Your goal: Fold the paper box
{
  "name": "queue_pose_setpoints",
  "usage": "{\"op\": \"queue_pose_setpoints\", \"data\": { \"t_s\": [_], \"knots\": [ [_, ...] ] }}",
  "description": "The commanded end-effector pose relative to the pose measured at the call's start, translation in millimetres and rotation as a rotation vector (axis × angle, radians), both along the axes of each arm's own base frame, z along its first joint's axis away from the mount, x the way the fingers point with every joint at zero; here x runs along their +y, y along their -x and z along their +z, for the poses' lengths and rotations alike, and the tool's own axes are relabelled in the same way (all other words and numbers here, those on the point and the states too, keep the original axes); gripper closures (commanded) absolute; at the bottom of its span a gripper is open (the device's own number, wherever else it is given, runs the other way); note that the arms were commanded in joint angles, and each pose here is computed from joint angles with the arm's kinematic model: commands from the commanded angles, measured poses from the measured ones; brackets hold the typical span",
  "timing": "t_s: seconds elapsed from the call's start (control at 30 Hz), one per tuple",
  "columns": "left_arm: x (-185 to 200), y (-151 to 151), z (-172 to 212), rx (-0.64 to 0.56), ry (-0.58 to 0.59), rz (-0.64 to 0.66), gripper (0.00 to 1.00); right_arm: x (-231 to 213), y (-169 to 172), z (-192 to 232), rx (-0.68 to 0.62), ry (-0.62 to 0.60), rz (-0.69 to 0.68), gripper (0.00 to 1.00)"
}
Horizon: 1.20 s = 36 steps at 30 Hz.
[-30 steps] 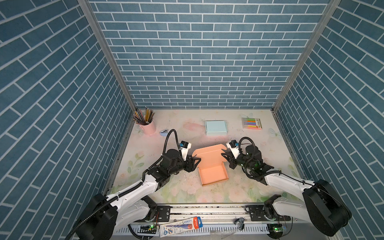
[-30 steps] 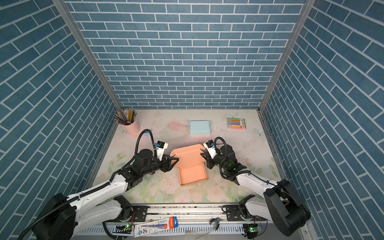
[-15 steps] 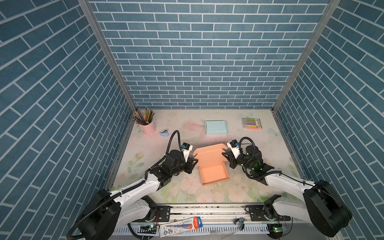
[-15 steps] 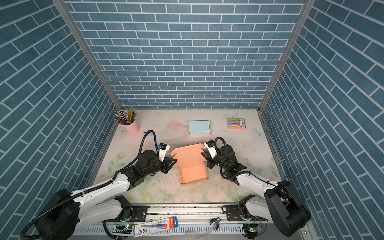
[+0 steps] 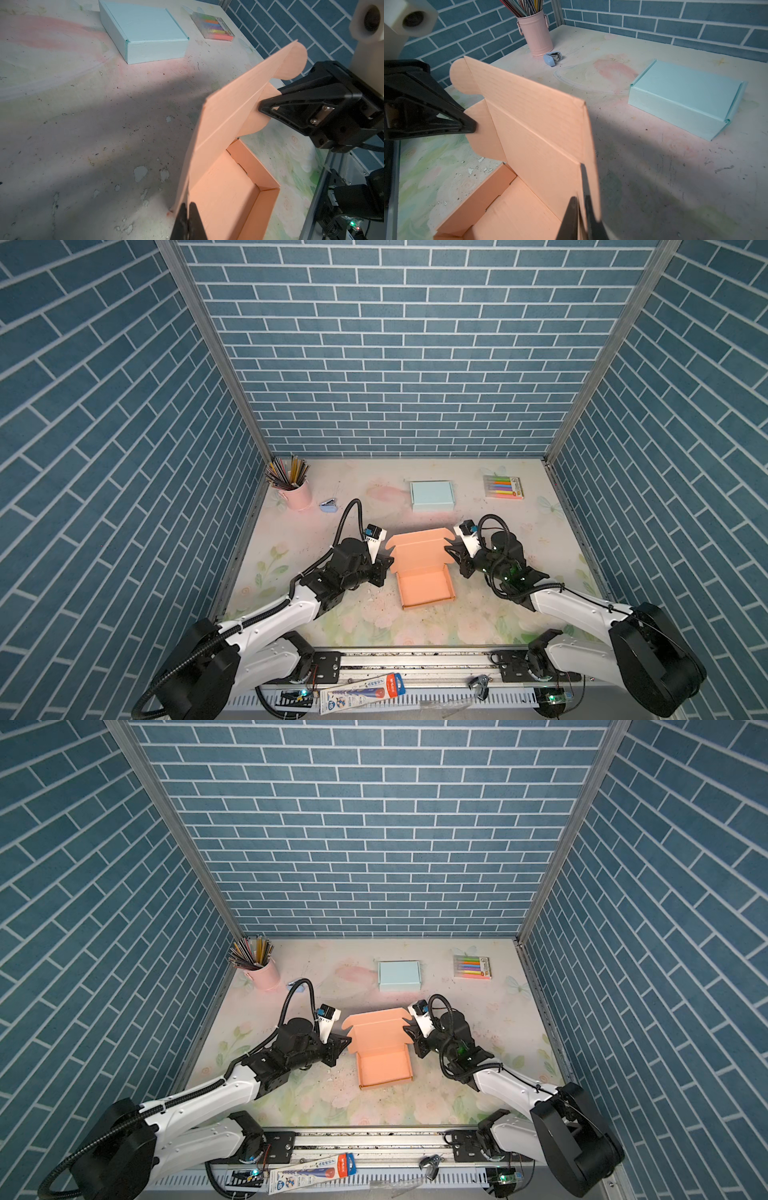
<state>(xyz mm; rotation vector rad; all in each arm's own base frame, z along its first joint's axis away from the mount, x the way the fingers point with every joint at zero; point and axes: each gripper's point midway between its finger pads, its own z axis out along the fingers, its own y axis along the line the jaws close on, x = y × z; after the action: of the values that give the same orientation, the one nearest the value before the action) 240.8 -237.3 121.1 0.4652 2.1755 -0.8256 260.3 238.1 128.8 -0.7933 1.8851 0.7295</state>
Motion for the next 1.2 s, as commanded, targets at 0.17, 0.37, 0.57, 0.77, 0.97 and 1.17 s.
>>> {"op": "queue_pose_setpoints", "data": {
  "t_s": [0.17,0.37,0.57,0.77,0.97,1.17],
  "knots": [
    [-3,-5,8,-0.025,-0.031,-0.008,0.97,-2,-3,12,-0.030,0.004,-0.019,0.90],
    [-4,-6,10,-0.029,-0.030,-0.004,0.97,-1,-3,9,-0.023,0.008,-0.012,0.95],
    [-2,-9,13,-0.042,-0.038,0.009,0.97,1,-1,13,-0.022,-0.007,-0.007,0.95],
    [-6,-18,23,-0.070,-0.021,0.023,0.97,16,-1,19,0.012,-0.038,0.004,0.96],
    [-16,-30,44,-0.125,0.009,0.021,0.96,27,-10,31,0.029,-0.067,-0.051,0.96],
    [-23,-45,53,-0.165,0.013,0.041,0.96,35,-18,43,0.051,-0.103,-0.062,0.95]
  ]
}}
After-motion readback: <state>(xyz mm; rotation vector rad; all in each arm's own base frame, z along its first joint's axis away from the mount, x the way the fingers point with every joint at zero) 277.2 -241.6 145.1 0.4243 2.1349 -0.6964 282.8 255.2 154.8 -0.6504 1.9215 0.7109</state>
